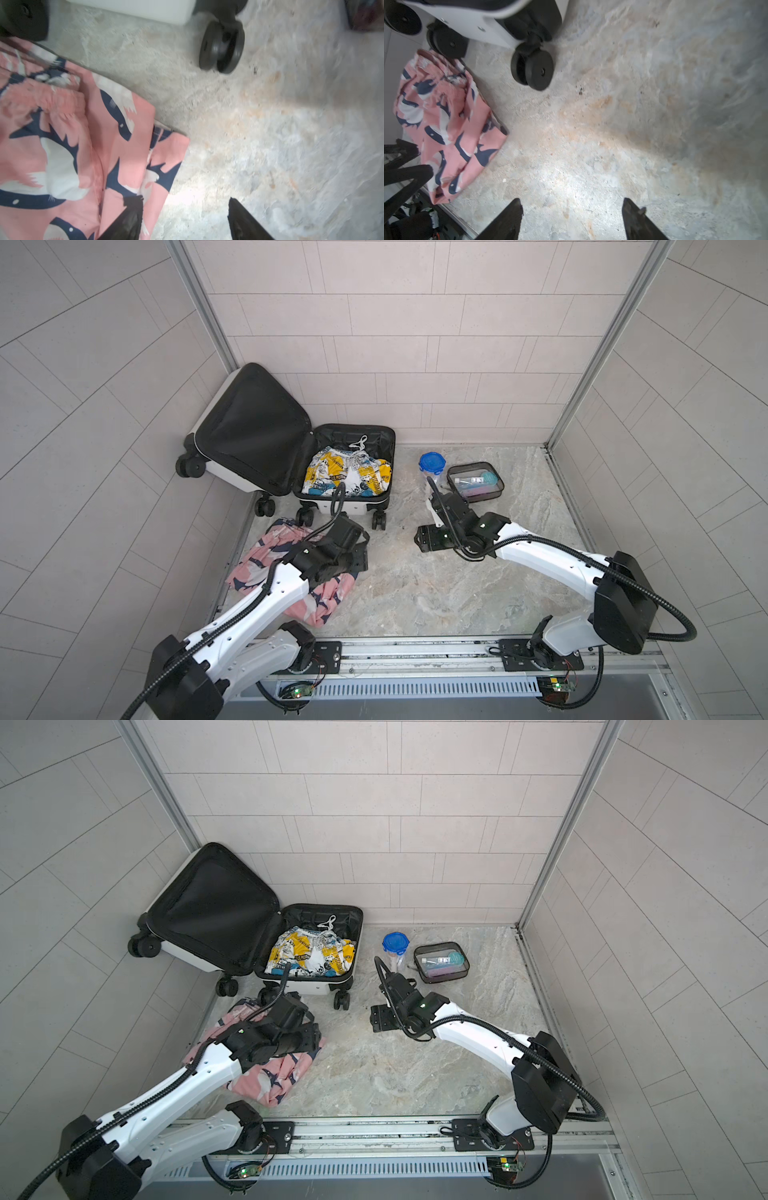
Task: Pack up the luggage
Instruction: 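Move the left gripper down to the pink shorts while the right gripper withdraws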
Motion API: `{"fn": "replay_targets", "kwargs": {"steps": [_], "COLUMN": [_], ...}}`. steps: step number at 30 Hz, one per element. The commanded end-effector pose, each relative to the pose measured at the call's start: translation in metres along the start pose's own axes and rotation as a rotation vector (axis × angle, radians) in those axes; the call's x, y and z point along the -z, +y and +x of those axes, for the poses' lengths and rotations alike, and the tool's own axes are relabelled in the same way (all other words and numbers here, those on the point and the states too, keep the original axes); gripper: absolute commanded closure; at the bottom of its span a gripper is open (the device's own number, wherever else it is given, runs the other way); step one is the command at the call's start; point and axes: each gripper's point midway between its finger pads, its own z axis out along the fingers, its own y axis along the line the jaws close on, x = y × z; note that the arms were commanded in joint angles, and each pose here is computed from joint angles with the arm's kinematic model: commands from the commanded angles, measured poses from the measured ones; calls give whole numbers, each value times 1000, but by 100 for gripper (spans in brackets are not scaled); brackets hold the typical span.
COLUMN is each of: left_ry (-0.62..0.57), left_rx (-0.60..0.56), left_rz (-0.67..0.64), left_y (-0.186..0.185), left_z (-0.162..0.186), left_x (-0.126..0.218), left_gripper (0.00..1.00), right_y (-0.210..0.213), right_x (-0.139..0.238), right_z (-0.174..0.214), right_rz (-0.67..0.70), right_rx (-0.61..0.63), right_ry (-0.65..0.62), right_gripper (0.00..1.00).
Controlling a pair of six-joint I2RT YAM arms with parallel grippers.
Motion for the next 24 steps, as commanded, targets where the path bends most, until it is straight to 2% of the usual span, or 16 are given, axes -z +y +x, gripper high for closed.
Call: {"fn": "replay_targets", "kwargs": {"steps": [1,3,6,12,19,22,24], "left_ry": [-24,16,27,49,54,57,65], "left_rx": [26,11,-20,-68,-72,-88,-97], "left_rz": [-139,-156,-189,-262,-369,-386,-401], "left_y": [15,14,14,20,41,43,46], "left_z": [15,28,33,40,47,47,48], "left_x": [-14,-32,-46,-62,-69,-71,-73], "left_gripper": [33,40,41,42,47,53,62], "right_y": [-10,-14,-19,-26,-27,-27,-27], "right_x": [3,4,10,25,29,30,30], "right_z": [8,15,19,18,16,16,15], "right_rz": [-3,-1,5,35,40,45,47], "right_rx": [-65,-84,-92,-91,-95,-94,-94], "right_ry": [-40,-42,-51,-82,-91,-90,-92], "right_gripper": [22,22,21,20,20,20,20]}}
